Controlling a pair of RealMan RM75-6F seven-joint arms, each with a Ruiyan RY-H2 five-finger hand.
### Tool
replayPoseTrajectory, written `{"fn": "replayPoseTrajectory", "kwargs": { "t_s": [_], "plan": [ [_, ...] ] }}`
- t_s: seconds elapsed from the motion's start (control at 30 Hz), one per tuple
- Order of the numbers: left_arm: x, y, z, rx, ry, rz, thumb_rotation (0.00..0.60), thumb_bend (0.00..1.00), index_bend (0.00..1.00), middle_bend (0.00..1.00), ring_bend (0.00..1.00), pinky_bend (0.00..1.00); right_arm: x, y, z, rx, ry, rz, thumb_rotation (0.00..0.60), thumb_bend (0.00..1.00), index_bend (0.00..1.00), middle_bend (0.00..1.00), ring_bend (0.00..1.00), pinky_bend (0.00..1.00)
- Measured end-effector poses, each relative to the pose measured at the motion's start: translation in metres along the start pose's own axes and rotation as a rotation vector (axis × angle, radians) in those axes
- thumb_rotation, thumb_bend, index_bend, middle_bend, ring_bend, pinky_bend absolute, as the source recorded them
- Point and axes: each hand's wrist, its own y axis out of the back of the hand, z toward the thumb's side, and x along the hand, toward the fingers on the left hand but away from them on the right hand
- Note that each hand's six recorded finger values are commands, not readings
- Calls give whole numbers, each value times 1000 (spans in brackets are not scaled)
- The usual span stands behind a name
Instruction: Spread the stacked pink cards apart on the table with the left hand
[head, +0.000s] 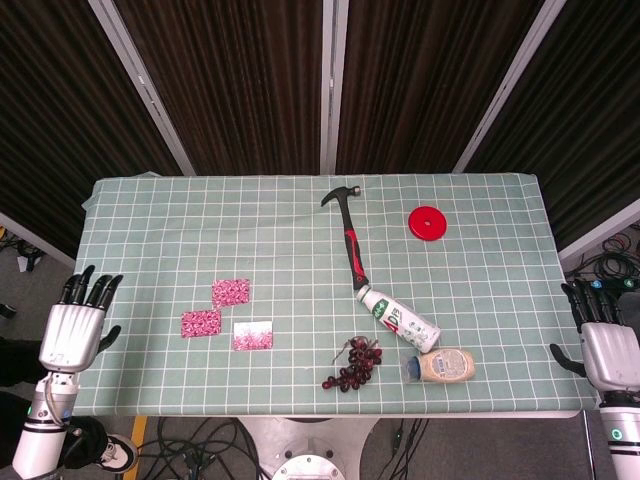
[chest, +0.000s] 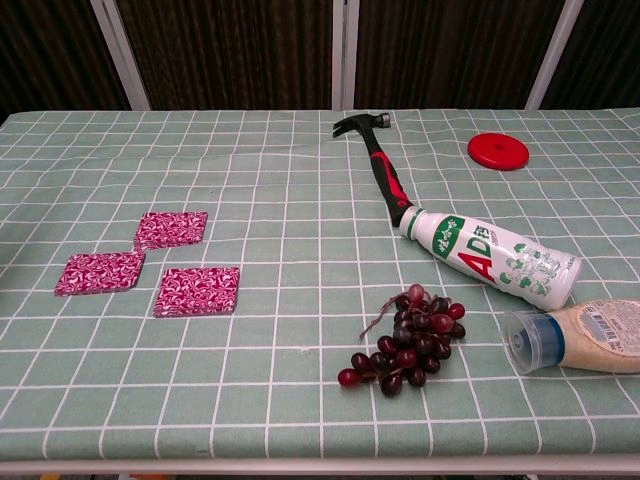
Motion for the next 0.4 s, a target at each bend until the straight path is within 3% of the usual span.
{"fn": "replayPoseTrajectory", "kwargs": {
  "t_s": [0.17, 0.4],
  "plan": [
    [-5, -6, 1, -86, -18, -43, 600, 143, 165, 207, 71, 194, 0, -3, -2, 2, -10, 12, 600, 161, 0, 0, 0, 0],
    [-11, -11, 2, -128, -35, -74, 600, 143, 165, 207, 71, 194, 1, -6, -4, 1, -16, 22, 600, 162, 0, 0, 0, 0]
  ]
}}
